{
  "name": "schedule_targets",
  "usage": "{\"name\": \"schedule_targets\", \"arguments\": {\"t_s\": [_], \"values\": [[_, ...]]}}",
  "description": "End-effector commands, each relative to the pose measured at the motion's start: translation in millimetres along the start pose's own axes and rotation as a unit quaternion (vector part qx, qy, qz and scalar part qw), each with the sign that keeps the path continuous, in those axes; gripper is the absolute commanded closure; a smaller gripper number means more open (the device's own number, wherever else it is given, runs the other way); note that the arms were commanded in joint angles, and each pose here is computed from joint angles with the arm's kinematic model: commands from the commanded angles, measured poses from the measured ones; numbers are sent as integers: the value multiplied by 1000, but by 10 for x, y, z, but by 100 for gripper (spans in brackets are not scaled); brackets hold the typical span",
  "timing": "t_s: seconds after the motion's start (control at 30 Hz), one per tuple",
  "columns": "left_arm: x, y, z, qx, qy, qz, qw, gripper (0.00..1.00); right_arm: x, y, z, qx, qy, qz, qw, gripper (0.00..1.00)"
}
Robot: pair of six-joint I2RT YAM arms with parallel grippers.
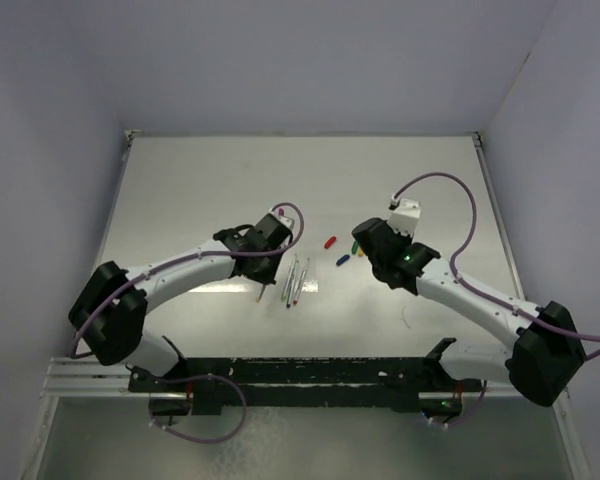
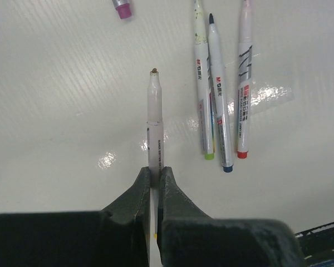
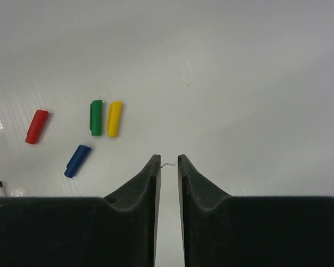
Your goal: Insert the pens into the pen caps
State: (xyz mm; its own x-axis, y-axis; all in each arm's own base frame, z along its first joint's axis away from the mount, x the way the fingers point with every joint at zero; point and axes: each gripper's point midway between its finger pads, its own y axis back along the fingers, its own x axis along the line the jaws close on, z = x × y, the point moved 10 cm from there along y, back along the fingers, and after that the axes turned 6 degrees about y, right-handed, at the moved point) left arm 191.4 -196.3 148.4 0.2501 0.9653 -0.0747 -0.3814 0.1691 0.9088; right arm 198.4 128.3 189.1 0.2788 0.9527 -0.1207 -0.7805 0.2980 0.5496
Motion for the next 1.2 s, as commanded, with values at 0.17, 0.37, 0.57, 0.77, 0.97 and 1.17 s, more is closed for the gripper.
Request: {"name": "schedule_targets", "arguments": {"t_s": [0.17,0.37,0.57,0.77,0.97,1.17], "values": [[-46,234,62,-51,12,-59,997,100,223,-289,125,42,-11,32,999,60],[-111,290,78,-86,9,-122,989,100,405,-486,144,62,5,45,997,47],[-96,282,64,-87,8,-117,989,100,520,-632,145,73,8,40,996,73],[-100,276,63,-86,8,-119,989,100,637,-765,211,85,-2,57,995,71],[-107,261,63,-83,4,-121,989,100,655,-877,183,97,-9,53,994,70],[-109,250,66,-81,3,-120,989,100,672,-964,141,111,-15,56,992,68]]}}
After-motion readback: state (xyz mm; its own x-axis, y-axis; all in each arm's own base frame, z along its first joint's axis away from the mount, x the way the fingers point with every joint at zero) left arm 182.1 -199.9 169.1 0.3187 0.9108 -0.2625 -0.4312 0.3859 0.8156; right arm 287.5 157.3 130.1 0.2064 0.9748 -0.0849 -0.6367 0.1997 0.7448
